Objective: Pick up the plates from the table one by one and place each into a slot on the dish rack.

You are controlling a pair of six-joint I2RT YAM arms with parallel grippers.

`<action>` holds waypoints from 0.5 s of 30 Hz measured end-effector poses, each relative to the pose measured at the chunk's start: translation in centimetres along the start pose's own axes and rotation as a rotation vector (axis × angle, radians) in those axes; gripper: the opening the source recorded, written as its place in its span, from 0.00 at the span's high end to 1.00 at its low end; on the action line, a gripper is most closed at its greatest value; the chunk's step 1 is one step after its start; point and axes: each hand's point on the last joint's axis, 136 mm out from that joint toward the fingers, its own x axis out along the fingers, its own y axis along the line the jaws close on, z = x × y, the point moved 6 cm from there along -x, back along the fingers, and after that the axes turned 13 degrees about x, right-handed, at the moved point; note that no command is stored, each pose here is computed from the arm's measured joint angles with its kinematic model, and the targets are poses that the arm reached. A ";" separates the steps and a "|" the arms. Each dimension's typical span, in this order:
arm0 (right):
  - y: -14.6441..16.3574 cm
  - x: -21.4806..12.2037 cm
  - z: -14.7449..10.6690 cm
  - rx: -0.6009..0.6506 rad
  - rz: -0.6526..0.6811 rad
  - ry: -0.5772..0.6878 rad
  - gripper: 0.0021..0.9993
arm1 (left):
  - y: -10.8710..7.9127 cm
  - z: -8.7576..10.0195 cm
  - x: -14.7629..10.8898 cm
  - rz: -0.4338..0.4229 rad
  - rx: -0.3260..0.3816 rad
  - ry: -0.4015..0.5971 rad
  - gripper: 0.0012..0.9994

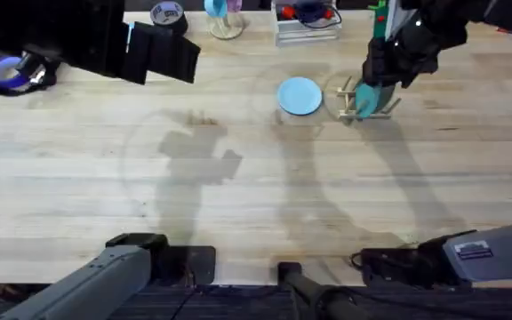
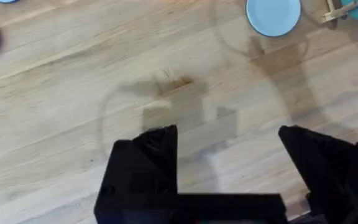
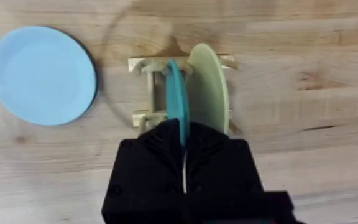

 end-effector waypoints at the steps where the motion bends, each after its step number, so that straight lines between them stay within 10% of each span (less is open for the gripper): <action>1: 0.0 0.0 0.0 0.000 0.000 0.000 0.97 | 0.0 0.0 0.0 0.000 0.000 0.000 0.01; 15: 0.0 0.0 0.0 0.001 0.001 -0.001 0.93 | 0.0 0.0 0.0 0.000 0.000 0.000 0.01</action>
